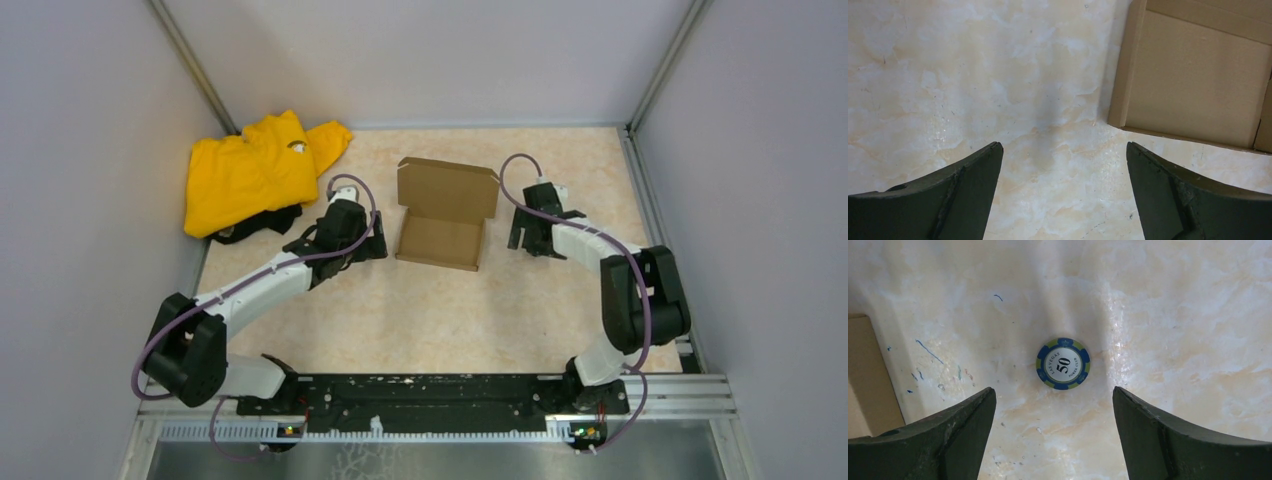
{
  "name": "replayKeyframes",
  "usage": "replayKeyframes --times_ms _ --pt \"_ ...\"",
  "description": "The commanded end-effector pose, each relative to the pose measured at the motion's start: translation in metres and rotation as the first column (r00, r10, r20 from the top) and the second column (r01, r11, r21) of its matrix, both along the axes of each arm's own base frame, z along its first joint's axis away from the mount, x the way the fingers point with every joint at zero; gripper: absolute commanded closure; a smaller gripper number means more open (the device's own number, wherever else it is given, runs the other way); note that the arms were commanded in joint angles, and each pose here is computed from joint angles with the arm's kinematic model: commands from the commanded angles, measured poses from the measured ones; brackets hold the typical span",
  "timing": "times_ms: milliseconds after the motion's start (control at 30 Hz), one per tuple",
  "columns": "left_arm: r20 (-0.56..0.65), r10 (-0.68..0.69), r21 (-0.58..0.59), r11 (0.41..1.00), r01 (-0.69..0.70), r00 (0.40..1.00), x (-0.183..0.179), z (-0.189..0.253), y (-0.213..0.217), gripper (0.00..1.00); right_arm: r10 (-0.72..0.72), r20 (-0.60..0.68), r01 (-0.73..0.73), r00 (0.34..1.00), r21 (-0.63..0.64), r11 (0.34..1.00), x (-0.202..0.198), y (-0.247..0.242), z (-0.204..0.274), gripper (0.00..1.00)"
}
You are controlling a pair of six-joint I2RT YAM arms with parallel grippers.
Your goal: Fold the paper box
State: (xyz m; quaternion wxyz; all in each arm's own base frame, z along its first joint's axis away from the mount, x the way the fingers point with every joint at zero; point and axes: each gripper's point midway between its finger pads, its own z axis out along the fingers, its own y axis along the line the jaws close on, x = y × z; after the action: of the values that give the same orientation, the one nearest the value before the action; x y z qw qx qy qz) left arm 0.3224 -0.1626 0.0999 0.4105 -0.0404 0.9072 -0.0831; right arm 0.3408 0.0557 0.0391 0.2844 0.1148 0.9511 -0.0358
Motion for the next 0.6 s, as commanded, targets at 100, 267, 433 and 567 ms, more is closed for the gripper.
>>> replayKeyframes --times_ms 100,267,433,567 --pt "0.025 0.002 -0.011 1.0 -0.002 1.0 0.005 0.01 0.0 0.01 -0.023 0.063 0.023 0.998 0.009 1.0 0.013 -0.005 0.008 0.27" --pt "0.023 0.004 -0.005 1.0 -0.004 1.0 0.006 0.008 0.001 0.01 -0.011 0.06 0.01 0.998 0.009 1.0 0.019 -0.003 0.003 0.32" --pt "0.025 0.008 0.001 1.0 -0.008 1.0 0.007 0.01 0.003 0.01 -0.007 0.052 0.007 0.999 0.012 1.0 0.022 -0.003 -0.003 0.34" --pt "0.026 0.009 0.001 1.0 -0.009 1.0 0.008 0.011 0.004 0.01 -0.006 0.044 0.005 0.999 0.014 1.0 0.025 -0.004 -0.006 0.37"
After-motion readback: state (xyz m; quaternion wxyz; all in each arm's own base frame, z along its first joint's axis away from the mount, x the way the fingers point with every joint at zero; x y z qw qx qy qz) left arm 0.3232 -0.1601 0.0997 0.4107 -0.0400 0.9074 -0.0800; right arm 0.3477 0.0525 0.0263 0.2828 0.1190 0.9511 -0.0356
